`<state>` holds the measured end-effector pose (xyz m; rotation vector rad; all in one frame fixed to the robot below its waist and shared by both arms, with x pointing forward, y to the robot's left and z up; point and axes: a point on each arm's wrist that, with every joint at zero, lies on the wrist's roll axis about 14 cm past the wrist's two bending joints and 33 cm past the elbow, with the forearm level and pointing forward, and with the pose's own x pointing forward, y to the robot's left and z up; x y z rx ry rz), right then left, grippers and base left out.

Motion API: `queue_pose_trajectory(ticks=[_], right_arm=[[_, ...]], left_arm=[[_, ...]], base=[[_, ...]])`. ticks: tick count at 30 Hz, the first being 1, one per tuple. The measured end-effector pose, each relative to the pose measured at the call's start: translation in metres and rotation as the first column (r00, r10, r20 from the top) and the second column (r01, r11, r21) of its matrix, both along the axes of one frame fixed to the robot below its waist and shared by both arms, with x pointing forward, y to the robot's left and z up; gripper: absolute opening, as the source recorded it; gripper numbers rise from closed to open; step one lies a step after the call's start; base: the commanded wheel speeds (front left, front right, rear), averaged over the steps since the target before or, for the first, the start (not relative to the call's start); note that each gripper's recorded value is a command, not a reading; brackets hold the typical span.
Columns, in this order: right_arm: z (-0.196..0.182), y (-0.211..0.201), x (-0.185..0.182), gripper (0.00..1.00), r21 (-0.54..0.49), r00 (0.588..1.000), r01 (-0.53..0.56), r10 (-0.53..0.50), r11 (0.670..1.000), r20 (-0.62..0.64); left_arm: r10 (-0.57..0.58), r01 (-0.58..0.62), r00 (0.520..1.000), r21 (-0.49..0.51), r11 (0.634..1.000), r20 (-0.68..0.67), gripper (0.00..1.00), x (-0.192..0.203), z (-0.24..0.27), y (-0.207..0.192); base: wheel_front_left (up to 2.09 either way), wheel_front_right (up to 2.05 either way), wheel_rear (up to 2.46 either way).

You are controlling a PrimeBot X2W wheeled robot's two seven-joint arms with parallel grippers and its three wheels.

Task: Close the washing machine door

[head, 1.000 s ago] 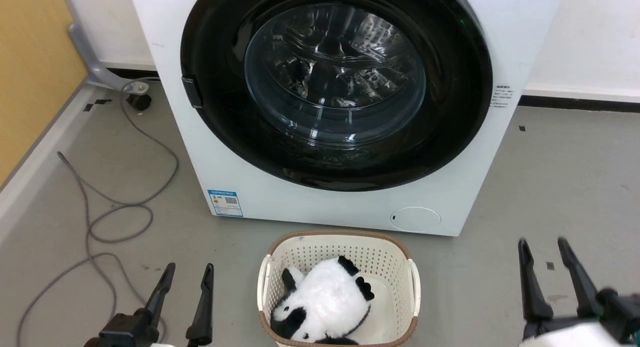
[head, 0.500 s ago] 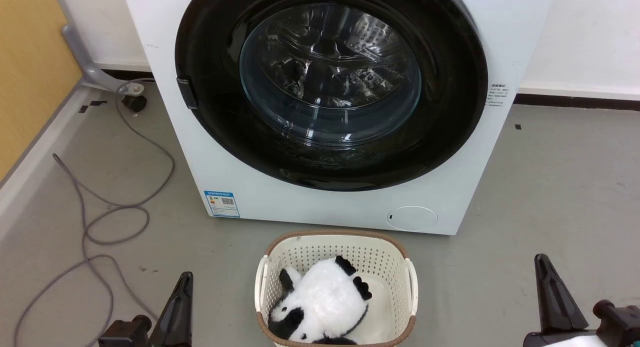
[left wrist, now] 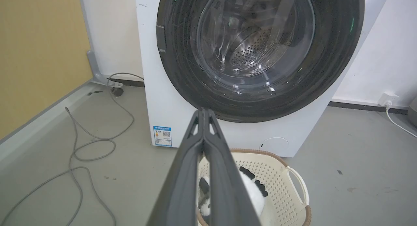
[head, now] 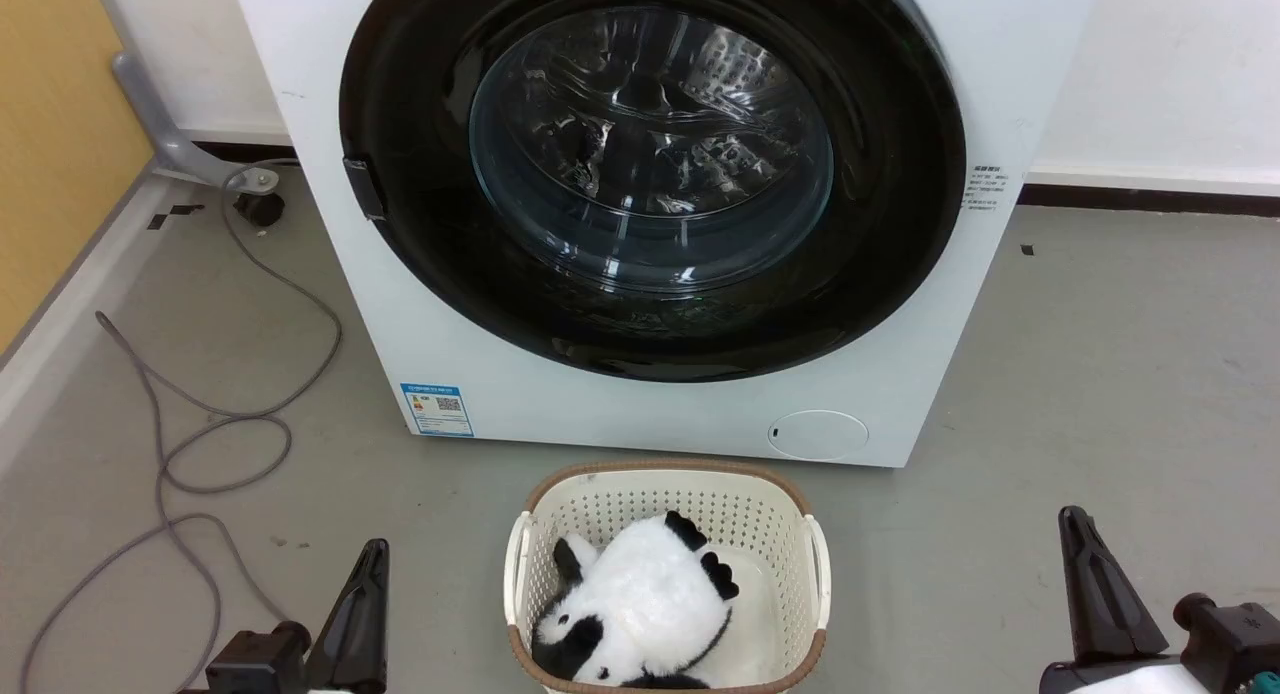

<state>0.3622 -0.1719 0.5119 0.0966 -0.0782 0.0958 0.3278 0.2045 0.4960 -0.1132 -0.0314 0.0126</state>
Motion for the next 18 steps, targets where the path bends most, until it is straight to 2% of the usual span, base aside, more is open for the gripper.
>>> queue_pose_trajectory(ticks=[18], right_arm=[[-0.0010,0.0026,0.0000,0.00,-0.022,1.000,-0.010,0.009,1.000,-0.026]], left_arm=[[-0.007,0.007,1.000,0.024,1.000,-0.016,0.00,0.0066,0.0021,-0.0047]], base=[[0.00,0.00,0.00]])
